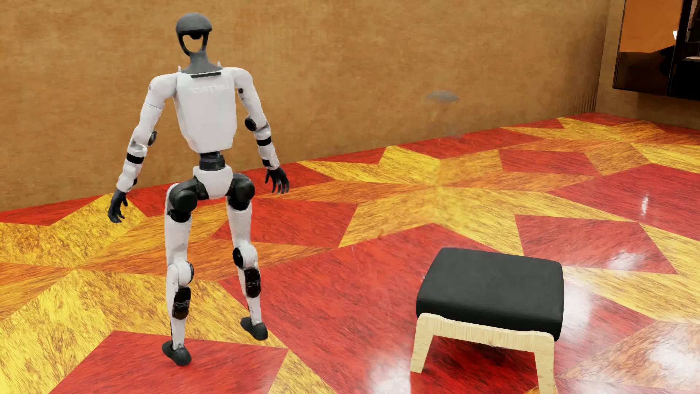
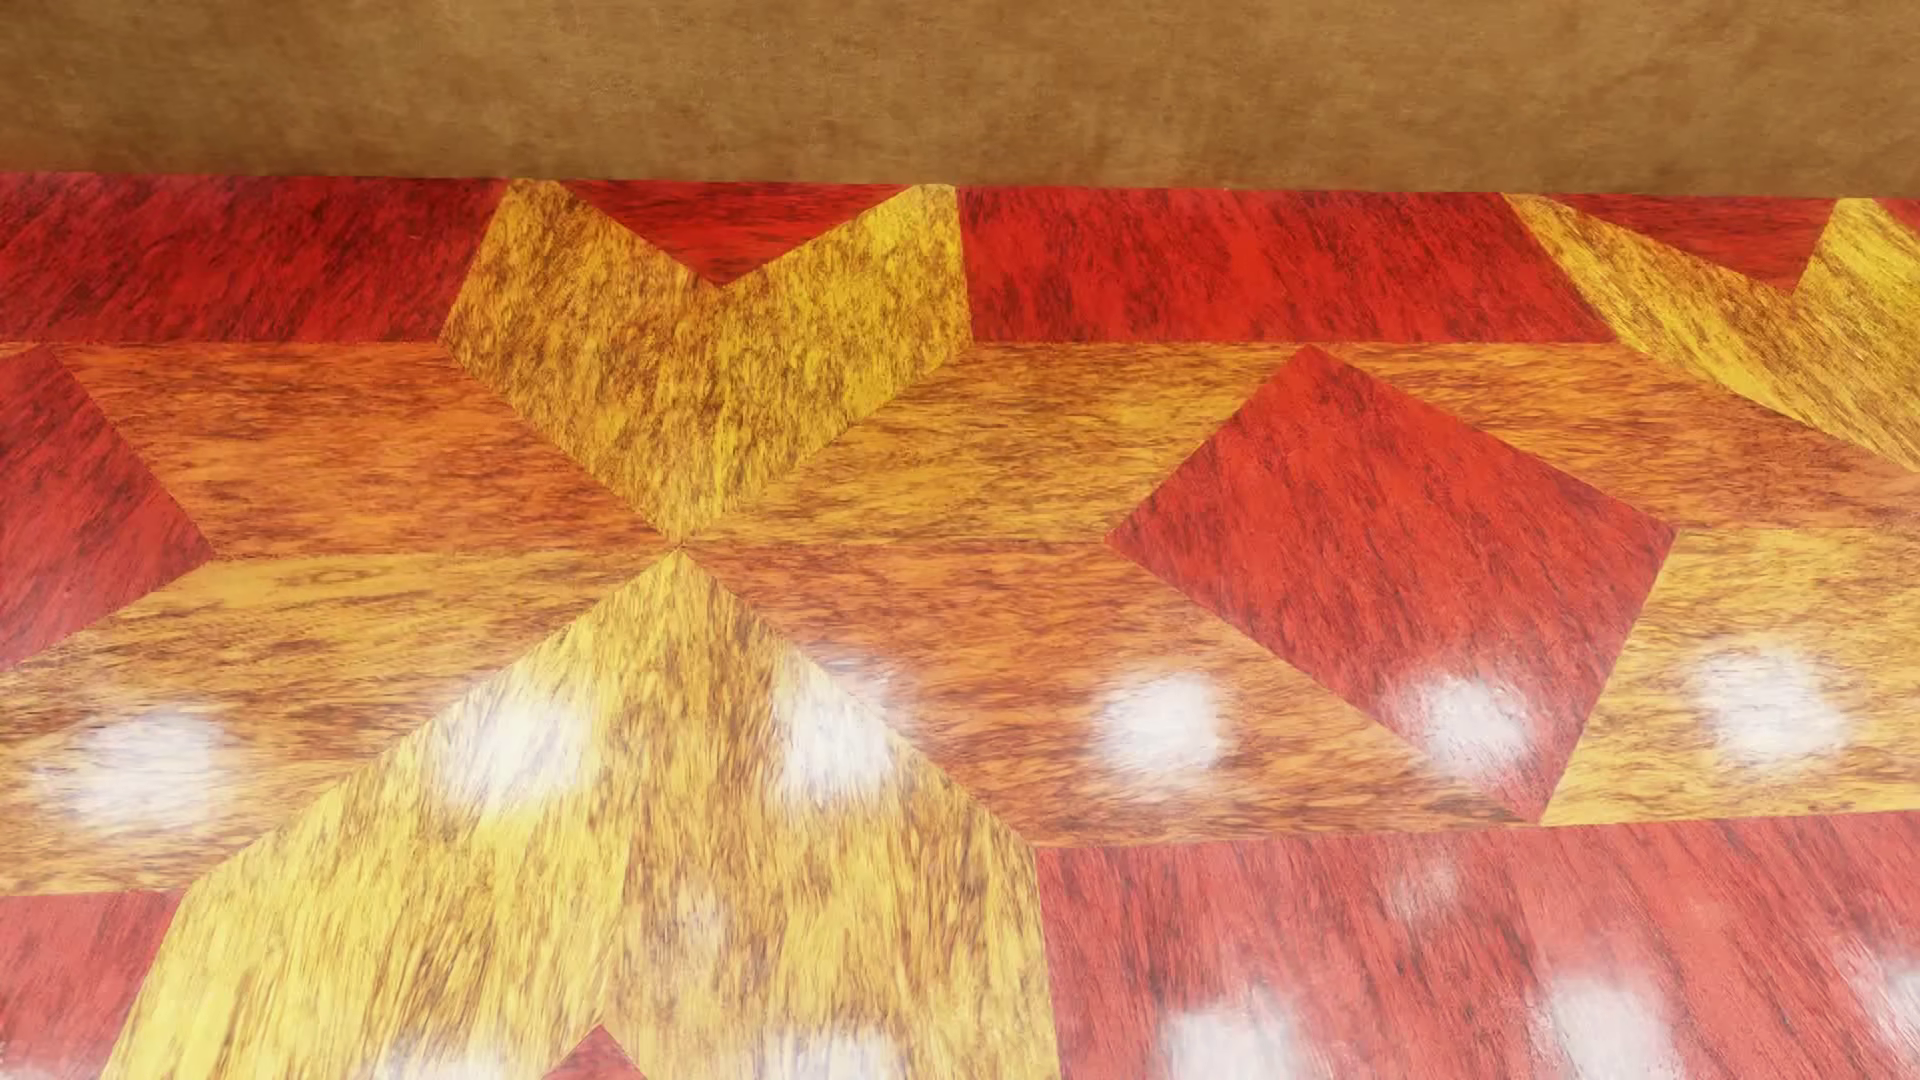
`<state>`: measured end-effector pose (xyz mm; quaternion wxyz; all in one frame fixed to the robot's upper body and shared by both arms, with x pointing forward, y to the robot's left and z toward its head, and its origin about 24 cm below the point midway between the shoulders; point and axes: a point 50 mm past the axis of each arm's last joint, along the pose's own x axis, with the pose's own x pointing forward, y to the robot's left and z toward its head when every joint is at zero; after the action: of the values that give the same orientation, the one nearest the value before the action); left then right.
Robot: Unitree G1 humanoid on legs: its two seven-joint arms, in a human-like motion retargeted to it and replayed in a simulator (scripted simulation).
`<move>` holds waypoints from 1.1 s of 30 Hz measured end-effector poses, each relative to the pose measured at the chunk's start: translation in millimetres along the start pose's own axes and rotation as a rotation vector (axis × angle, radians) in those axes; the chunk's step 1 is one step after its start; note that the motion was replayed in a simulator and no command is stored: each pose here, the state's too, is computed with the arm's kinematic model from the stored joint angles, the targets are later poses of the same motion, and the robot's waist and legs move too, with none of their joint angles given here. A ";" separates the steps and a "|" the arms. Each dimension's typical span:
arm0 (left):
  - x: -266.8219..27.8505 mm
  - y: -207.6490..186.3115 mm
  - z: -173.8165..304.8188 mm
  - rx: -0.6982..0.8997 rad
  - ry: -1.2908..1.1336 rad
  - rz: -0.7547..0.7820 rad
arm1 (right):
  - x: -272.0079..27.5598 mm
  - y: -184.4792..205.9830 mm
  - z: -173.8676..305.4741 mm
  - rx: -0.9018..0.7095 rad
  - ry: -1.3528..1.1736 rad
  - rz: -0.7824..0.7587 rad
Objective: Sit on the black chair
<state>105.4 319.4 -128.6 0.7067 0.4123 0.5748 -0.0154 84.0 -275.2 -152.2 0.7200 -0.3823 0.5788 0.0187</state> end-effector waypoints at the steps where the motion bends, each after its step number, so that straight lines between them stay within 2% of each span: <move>1: 0.1 -0.6 2.7 -0.008 -0.007 0.004 | -0.4 2.5 -0.9 -0.005 0.002 0.011; 9: -1.0 -8.9 8.1 0.016 -0.050 -0.029 | 0.7 -4.3 0.1 -0.026 -0.008 0.000; 12: -1.4 -8.8 8.8 0.051 -0.069 -0.041 | 2.0 -9.4 15.7 -0.005 -0.054 -0.027; 15: -1.4 -0.5 2.3 0.130 -0.070 -0.045 | 1.0 -4.7 30.8 -0.007 -0.110 -0.014; 17: -1.0 8.4 -1.2 0.115 -0.064 -0.016 | 0.4 -0.5 34.2 -0.037 -0.126 0.019; 23: -2.1 7.8 -10.0 0.098 -0.059 -0.005 | 0.8 -1.4 11.6 -0.017 -0.064 0.047; 27: -1.6 7.9 1.5 0.121 -0.105 0.004 | 1.4 -7.7 11.7 -0.004 -0.091 0.024; 28: -3.0 1.6 -10.8 0.031 -0.050 0.041 | -0.9 2.9 -4.8 0.014 0.001 0.066; 33: -3.7 3.0 -9.1 -0.041 -0.066 0.064 | -3.5 10.3 -12.7 -0.066 -0.008 0.087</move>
<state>98.3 325.1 -123.8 0.7335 0.4152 0.5381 0.0053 67.6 -273.8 -155.2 0.7080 -0.3803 0.5909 0.0704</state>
